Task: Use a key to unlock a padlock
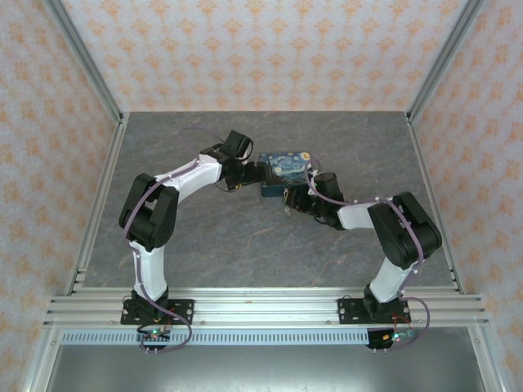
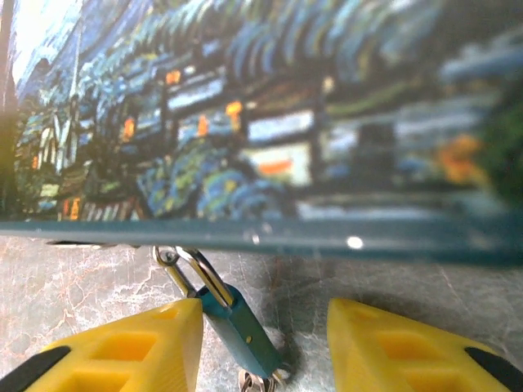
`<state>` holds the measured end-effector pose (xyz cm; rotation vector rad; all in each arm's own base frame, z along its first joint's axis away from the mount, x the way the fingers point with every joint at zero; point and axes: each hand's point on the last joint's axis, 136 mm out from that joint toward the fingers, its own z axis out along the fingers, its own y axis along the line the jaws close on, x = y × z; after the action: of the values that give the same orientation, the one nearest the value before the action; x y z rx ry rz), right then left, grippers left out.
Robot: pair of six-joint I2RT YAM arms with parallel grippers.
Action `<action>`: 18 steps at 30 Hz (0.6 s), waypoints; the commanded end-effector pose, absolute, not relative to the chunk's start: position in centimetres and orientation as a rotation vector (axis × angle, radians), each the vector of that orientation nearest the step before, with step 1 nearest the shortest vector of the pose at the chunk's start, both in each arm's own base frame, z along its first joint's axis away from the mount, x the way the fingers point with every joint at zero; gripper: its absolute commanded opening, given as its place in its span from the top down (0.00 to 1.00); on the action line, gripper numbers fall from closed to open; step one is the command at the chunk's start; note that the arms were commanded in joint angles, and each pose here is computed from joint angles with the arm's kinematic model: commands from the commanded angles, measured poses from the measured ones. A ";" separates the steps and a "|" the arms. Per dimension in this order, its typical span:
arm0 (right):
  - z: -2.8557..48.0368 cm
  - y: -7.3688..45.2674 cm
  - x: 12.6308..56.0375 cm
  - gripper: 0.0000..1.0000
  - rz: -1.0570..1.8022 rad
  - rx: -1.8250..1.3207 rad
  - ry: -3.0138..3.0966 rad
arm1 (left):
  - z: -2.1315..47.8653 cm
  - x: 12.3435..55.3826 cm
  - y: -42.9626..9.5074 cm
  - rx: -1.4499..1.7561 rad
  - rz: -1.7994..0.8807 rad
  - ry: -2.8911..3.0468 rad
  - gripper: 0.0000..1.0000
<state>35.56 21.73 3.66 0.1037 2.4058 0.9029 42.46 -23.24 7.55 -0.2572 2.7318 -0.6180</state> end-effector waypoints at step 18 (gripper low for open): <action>2.3 22.2 34.6 0.97 0.910 0.079 2.431 | 8.2 43.3 -22.9 -0.222 -0.553 2.713 0.09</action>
<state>35.55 22.50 3.54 0.0688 2.3920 0.9297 43.12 -23.47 7.83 -0.2533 2.7260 -0.6144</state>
